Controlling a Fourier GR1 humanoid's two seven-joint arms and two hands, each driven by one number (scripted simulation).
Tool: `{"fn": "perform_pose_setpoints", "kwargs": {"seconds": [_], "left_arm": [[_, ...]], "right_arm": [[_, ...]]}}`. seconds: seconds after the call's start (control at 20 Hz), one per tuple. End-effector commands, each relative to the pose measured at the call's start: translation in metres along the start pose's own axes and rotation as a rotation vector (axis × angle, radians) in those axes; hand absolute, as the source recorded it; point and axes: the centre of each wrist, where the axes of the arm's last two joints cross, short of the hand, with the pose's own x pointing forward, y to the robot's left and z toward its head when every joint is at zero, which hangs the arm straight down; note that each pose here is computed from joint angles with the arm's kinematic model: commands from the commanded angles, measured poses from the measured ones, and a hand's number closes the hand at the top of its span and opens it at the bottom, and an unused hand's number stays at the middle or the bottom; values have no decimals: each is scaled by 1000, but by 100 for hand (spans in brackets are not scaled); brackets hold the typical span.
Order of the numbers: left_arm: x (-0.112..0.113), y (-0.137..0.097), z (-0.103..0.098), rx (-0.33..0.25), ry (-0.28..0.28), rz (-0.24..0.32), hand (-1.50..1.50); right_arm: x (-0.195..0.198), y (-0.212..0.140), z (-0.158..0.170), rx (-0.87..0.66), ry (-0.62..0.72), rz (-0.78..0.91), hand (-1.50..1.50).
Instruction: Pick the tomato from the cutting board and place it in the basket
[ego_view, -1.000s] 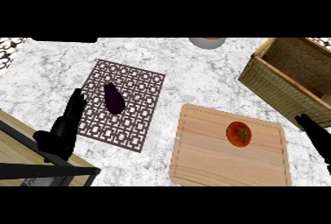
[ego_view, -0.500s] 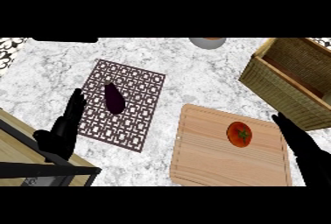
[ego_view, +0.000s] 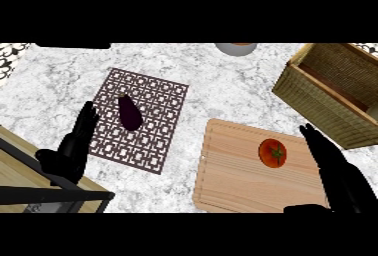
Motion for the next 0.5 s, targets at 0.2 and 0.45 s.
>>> {"fn": "perform_pose_setpoints", "kwargs": {"seconds": [0.2, 0.45], "left_arm": [[34, -24, -4, -20, -112, 118, 0], [31, -32, 5, -27, -99, 115, 0]], "right_arm": [[0, 16, -28, 13, 17, 4, -150], [5, 29, -20, 37, 28, 14, -150]]}}
